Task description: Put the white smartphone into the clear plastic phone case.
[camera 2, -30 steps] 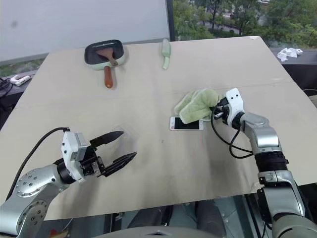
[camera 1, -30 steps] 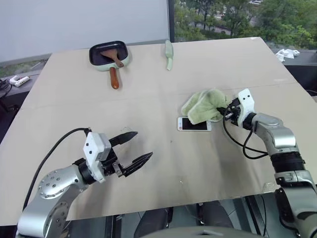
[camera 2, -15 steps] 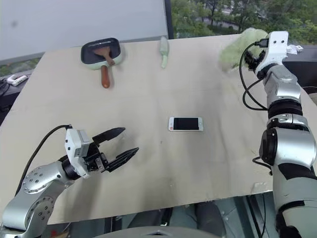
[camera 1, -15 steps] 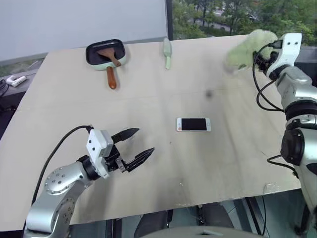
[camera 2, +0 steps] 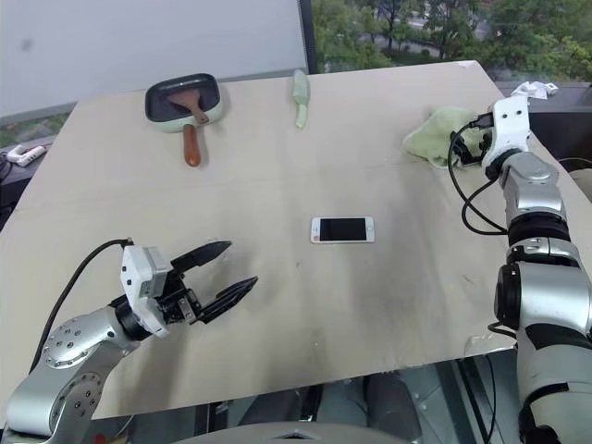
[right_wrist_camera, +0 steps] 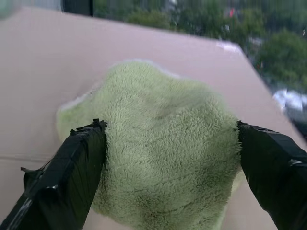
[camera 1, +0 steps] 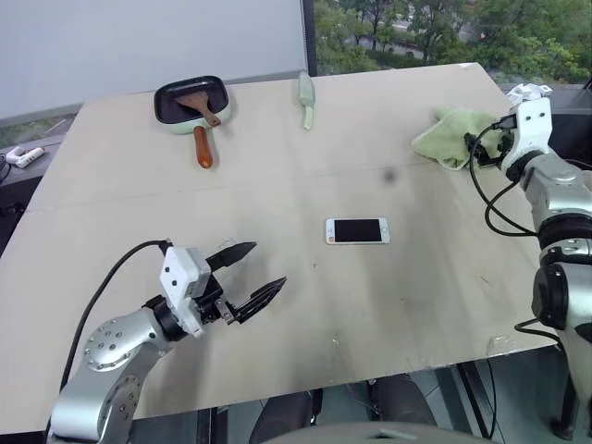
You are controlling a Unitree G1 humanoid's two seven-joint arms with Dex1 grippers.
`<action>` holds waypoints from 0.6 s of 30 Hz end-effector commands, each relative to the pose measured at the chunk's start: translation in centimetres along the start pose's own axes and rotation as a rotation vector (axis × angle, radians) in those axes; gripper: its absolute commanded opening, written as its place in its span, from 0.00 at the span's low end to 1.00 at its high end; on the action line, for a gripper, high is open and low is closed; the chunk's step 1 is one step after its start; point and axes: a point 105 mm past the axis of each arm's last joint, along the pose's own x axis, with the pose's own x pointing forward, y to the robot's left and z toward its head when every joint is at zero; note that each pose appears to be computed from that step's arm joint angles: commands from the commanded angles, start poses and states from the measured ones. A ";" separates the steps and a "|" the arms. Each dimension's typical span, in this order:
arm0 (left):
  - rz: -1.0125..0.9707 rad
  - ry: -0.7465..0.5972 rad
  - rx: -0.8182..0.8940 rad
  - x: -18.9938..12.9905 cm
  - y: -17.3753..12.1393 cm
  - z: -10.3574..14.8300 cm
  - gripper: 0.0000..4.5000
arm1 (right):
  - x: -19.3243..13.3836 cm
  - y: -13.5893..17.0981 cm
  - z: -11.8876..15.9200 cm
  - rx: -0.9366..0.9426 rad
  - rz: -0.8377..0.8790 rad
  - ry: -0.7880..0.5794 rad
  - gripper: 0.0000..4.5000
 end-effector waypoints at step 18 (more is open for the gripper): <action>-0.006 -0.020 0.018 -0.1 -0.1 0.4 1.00 | -1.5 -1.3 8.4 0.016 -0.035 -0.347 0.99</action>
